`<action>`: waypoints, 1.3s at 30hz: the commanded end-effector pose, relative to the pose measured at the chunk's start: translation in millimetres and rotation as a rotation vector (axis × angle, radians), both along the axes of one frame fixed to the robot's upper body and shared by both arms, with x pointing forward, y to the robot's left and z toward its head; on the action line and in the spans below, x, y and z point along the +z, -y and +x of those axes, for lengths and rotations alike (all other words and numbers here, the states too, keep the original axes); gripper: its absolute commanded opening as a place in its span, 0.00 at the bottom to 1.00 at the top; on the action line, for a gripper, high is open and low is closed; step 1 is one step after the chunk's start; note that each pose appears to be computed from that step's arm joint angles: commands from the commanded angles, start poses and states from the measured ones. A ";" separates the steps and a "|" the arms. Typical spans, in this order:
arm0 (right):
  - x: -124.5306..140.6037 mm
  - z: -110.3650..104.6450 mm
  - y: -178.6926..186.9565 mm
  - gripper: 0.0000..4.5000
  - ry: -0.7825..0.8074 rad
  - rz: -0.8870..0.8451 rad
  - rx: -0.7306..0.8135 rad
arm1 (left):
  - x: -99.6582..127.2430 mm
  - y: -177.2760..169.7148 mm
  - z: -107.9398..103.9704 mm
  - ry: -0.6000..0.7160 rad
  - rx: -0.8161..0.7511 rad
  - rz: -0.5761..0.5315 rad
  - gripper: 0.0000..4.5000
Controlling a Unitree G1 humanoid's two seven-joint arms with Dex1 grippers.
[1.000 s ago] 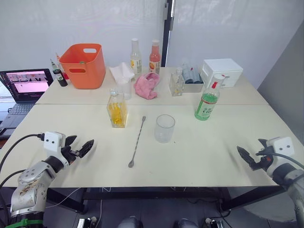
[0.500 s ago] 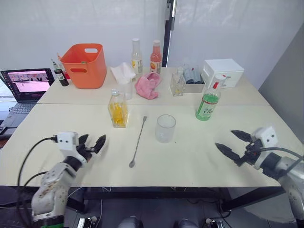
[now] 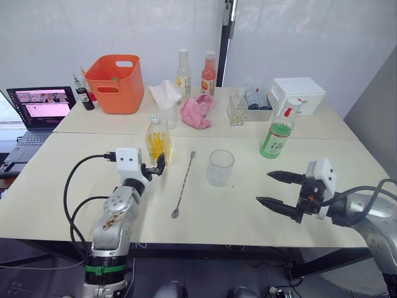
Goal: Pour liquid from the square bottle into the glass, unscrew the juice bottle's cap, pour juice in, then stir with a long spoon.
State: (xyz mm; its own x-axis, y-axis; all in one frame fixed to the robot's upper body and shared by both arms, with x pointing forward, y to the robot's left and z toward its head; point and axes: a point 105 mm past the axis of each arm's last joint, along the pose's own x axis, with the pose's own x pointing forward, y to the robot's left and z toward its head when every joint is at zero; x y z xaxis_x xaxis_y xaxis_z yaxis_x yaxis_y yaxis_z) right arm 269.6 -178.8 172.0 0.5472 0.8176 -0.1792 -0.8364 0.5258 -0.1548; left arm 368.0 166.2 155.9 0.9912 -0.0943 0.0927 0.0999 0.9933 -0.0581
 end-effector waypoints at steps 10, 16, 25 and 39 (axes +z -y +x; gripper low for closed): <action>6.0 1.0 15.4 1.00 0.055 -0.027 -0.058 | 13.9 2.4 36.8 -0.006 0.039 0.047 1.00; 3.3 -0.6 28.1 1.00 0.051 -0.030 -0.099 | 17.5 13.8 51.3 -0.021 -0.012 0.054 1.00; 1.8 -1.0 35.7 1.00 0.056 -0.036 -0.130 | 18.7 14.7 62.7 -0.036 0.010 0.055 1.00; 8.0 -3.2 32.7 1.00 0.084 -0.029 -0.117 | 24.4 13.3 65.8 0.015 0.009 0.066 0.62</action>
